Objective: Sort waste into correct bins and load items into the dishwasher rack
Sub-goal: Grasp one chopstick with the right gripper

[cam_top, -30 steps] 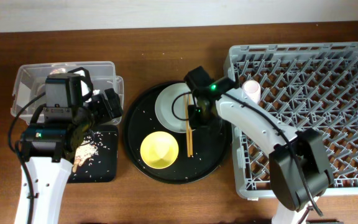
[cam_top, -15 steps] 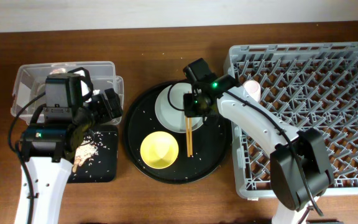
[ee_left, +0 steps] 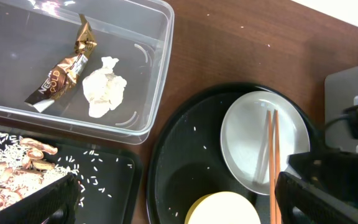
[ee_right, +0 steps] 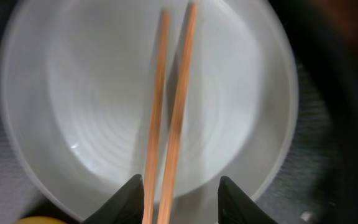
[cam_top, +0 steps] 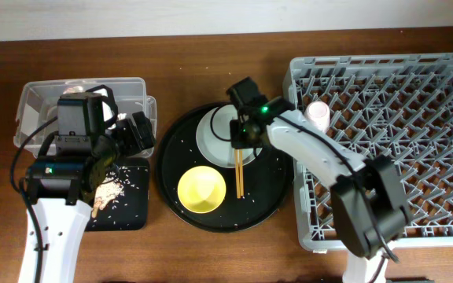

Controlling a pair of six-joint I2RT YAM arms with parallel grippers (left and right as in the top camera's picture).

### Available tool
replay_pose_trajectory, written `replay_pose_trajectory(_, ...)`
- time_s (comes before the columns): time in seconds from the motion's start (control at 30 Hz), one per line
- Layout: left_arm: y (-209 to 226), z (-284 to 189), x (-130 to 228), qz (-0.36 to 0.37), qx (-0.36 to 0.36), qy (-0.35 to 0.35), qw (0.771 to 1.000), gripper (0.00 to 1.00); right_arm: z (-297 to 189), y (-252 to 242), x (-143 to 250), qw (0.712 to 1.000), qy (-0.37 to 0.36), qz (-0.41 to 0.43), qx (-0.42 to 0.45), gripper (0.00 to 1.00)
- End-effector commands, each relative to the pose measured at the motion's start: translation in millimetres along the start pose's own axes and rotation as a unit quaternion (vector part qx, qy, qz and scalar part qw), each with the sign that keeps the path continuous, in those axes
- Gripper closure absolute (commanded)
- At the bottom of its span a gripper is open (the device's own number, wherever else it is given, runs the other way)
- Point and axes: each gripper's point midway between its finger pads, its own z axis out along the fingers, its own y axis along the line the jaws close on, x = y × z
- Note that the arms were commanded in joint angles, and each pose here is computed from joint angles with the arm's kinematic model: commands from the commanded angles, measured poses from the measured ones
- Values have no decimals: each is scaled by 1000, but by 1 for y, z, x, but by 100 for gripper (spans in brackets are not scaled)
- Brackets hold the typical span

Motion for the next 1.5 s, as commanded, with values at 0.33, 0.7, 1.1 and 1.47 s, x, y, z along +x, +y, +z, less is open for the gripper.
replay_pose_trajectory(0.33, 3, -4, -3, 5, -6, -8, 1000, 0, 28, -7, 21, 999, 40, -9, 27, 74)
replay_pose_trajectory(0.7, 3, -4, -3, 5, -6, -8, 1000, 0, 33, -9, 25, 999, 44, -9, 29, 75)
replay_pose_trajectory(1.1, 3, -4, -3, 5, -6, -8, 1000, 0, 34, -8, 27, 999, 45, -9, 22, 89)
replay_pose_trajectory(1.47, 3, -4, -3, 5, -6, -8, 1000, 1, -13, 6, -2, 999, 27, -30, -11, 96)
